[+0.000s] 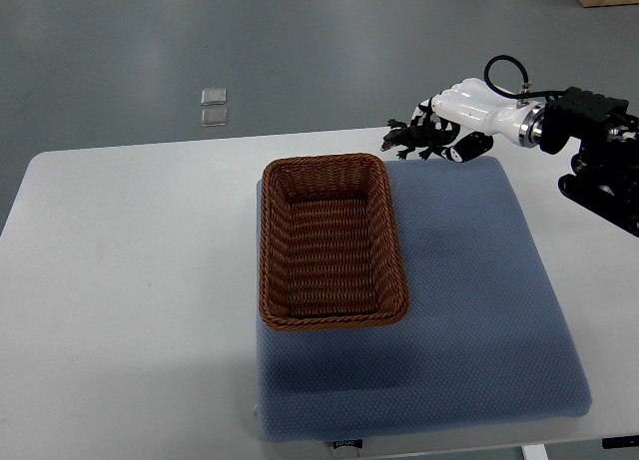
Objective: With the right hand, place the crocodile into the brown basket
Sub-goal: 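Lift the crocodile and carry it over the wicker basket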
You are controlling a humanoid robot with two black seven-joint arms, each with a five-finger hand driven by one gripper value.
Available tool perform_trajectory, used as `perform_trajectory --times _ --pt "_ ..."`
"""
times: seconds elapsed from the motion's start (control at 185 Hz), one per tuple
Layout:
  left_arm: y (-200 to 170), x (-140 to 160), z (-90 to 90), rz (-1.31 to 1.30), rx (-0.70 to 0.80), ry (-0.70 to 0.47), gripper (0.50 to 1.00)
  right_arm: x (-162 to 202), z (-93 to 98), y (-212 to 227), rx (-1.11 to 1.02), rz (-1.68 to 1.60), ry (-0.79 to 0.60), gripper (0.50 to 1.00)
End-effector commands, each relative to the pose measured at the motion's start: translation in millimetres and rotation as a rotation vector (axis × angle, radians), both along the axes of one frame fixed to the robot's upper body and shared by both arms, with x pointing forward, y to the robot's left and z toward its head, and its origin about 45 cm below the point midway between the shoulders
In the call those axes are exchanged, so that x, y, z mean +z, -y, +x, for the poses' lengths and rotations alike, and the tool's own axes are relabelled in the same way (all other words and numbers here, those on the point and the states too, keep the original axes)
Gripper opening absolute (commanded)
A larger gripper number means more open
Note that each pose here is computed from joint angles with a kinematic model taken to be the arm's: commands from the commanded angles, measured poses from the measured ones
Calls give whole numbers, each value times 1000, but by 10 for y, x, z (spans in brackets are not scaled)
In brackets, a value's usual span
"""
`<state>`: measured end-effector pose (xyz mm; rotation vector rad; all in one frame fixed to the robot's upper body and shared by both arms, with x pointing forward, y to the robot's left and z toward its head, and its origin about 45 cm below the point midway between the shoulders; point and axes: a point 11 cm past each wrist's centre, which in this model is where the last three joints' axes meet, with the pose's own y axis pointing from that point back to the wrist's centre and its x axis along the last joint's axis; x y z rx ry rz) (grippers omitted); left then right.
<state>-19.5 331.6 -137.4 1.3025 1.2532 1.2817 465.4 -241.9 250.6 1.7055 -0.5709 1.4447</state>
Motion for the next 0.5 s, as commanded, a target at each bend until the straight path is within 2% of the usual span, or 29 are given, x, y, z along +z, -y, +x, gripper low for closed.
perform_trajectory --times 0.0,0.183,0.496 --pt "0 0 -1 0 0 -1 1000 -9 -87 -323 77 31 -8 500" --pt "0 0 1 0 0 0 1000 -25 -289 -908 213 94 -28 500" --pt "0 0 1 0 0 0 1000 -227 -570 -1387 344 118 -85 500"
